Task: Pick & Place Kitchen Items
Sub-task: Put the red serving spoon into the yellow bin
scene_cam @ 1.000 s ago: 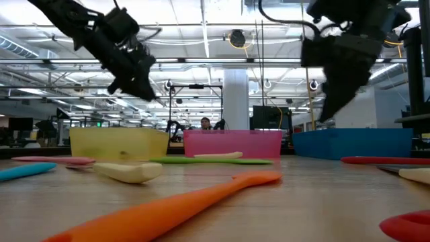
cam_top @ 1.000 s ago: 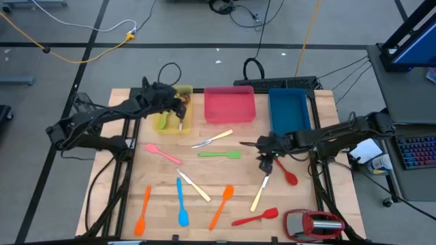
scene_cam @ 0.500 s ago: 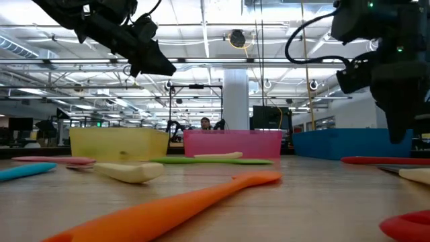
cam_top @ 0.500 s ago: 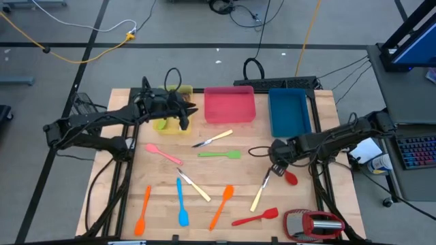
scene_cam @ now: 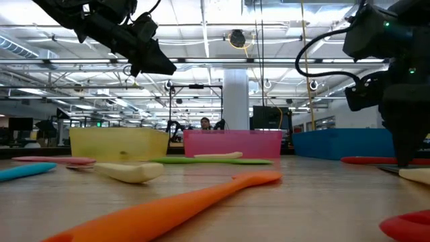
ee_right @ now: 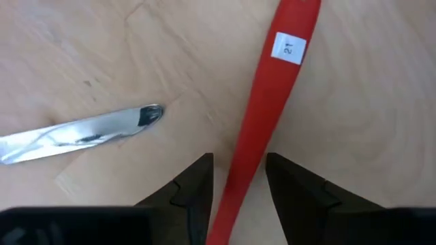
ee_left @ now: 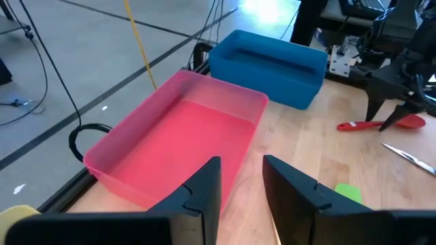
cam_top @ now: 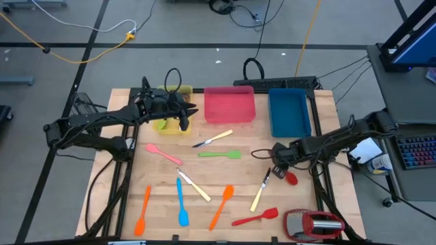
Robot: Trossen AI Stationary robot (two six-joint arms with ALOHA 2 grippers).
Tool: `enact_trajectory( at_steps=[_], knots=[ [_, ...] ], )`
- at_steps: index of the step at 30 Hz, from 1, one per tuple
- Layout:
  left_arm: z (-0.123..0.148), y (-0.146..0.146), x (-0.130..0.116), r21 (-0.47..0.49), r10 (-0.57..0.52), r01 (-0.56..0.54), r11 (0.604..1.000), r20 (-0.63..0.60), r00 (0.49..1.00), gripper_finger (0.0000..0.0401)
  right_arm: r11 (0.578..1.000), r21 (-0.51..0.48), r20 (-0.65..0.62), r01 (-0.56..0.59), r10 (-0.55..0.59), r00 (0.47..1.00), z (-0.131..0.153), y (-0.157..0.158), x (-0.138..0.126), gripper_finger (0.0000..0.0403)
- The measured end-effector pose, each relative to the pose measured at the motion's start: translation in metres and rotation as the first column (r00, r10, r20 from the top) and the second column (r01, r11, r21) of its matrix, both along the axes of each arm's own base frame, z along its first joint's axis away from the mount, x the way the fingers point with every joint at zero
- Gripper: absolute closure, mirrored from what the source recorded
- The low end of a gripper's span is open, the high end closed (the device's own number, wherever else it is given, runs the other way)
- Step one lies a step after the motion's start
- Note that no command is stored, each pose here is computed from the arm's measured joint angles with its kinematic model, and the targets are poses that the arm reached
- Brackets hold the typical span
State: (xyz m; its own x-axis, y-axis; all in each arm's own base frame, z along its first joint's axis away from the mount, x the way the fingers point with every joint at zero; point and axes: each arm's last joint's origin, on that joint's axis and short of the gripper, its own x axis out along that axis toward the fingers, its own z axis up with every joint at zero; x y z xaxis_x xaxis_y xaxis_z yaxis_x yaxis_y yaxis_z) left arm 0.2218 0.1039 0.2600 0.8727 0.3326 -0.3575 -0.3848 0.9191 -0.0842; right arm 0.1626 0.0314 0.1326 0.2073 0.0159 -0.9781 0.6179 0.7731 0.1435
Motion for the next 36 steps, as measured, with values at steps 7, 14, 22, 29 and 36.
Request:
enact_trajectory(
  at_steps=[7, 14, 22, 29, 36],
  knots=[
    [0.0, 0.0, 0.0, -0.01, 0.004, -0.004, 1.0, 0.002, 1.0, 0.029, 0.993, -0.065, -0.003, -0.099, 0.099, 0.995, -0.003, 0.001, -0.002, 0.0332],
    [-0.002, -0.001, -0.001, -0.062, 0.018, -0.018, 0.998, -0.006, 1.0, 0.029, 0.995, -0.062, 0.041, -0.077, 0.079, 0.996, 0.0, 0.001, 0.0, 0.0374],
    [-0.004, -0.015, 0.006, -0.015, -0.076, 0.075, 0.997, -0.035, 0.996, 0.029, 0.976, -0.143, 0.416, -0.166, 0.212, 0.884, 0.027, 0.005, 0.026, 0.0369],
    [-0.01, -0.035, 0.016, -0.004, -0.176, 0.176, 0.984, -0.068, 0.982, 0.029, 0.901, -0.382, 0.69, -0.205, 0.426, 0.585, 0.059, 0.008, 0.053, 0.0368],
    [-0.02, -0.053, 0.029, -0.009, -0.258, 0.258, 0.966, -0.093, 0.962, 0.029, 0.835, -0.537, 0.75, -0.122, 0.539, 0.385, 0.082, 0.003, 0.062, 0.0367]
  ],
)
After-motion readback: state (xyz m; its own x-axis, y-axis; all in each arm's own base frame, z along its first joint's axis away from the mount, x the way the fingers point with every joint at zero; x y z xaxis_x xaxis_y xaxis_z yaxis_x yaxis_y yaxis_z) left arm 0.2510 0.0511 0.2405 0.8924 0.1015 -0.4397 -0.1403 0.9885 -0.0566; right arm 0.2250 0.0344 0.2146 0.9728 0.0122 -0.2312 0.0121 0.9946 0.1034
